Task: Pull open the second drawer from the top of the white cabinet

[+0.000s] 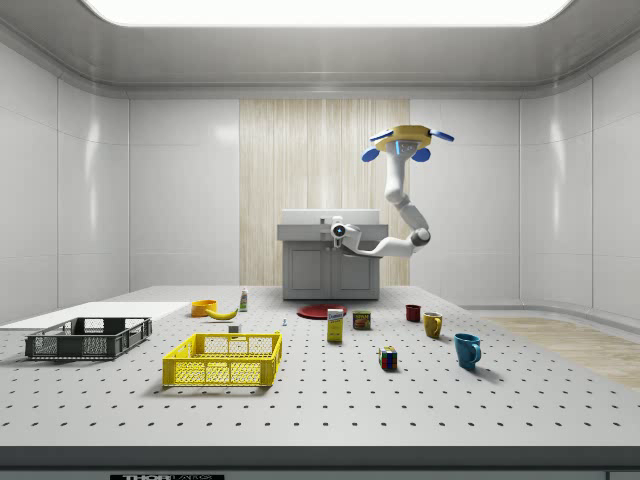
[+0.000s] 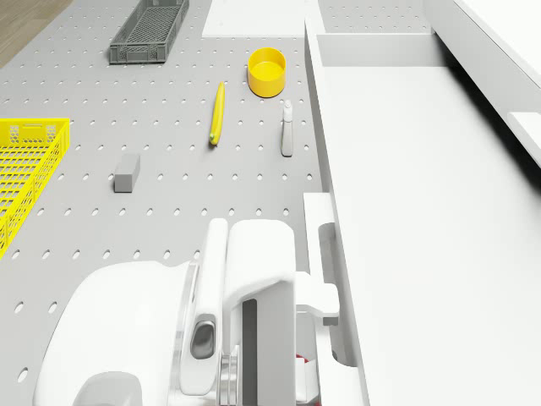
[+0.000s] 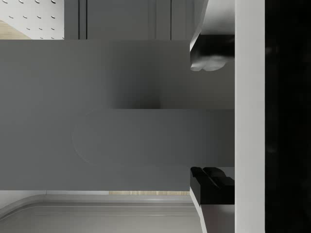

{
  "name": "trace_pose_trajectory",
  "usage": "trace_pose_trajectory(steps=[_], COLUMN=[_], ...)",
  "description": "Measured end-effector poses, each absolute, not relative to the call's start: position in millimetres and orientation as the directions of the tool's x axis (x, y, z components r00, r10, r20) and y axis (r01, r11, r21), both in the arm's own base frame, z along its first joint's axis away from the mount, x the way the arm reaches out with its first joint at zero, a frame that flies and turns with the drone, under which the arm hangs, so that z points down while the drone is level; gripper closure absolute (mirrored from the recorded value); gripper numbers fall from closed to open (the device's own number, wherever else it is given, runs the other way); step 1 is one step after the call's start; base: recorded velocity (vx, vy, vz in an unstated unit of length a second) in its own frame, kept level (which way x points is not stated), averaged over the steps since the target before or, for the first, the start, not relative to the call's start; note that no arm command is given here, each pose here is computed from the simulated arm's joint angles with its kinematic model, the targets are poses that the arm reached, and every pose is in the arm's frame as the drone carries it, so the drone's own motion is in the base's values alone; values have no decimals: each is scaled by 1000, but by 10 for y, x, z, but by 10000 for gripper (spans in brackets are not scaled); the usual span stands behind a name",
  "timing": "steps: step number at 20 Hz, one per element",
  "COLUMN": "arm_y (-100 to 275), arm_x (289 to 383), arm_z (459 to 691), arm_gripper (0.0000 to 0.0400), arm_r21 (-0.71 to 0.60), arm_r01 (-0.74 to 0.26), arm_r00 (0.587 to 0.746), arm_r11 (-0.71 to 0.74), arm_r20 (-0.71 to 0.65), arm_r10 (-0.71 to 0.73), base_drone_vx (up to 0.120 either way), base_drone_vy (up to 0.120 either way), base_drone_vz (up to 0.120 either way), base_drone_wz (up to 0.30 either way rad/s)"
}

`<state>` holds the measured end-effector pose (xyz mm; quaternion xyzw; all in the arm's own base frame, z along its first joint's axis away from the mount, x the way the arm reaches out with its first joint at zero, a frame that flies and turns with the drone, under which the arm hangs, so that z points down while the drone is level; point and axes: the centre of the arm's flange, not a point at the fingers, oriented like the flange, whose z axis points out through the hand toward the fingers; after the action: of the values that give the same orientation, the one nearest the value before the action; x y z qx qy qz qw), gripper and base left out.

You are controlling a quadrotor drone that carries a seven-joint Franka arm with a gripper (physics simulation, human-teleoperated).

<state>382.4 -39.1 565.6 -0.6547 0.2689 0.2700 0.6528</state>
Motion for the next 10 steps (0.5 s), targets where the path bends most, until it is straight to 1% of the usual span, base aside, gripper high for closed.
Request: trace_pose_trajectory(steps=[2, 3, 4, 6, 7, 8, 9, 10], arm_y=[-399, -422, -436, -444, -440, -436, -434, -421], arm_x=[3824, 3805, 3789, 3768, 3774, 3783, 3770, 3785], arm_z=[5656, 5727, 5791, 5858, 5825, 5803, 5897, 5846], arm_gripper=[104, 105, 94, 35, 2, 0, 0, 16], arm_r21=[-710, -683, -665, -642, -653, -672, -641, -650], arm_r01=[-705, -730, -747, -767, -758, -741, -767, -760], arm_r00=[710, 683, 665, 642, 653, 672, 642, 650], arm_r11=[-3, -5, -6, -13, -16, -13, -12, -8], arm_r20=[-705, -730, -747, -767, -757, -740, -767, -760], arm_r10=[1, -2, -6, -17, -18, -12, -13, -11], base_drone_vx=[0, 0, 0, 0, 0, 0, 0, 0], base_drone_vy=[0, 0, 0, 0, 0, 0, 0, 0], base_drone_vz=[0, 0, 0, 0, 0, 0, 0, 0], base_drone_wz=[0, 0, 0, 0, 0, 0, 0, 0])
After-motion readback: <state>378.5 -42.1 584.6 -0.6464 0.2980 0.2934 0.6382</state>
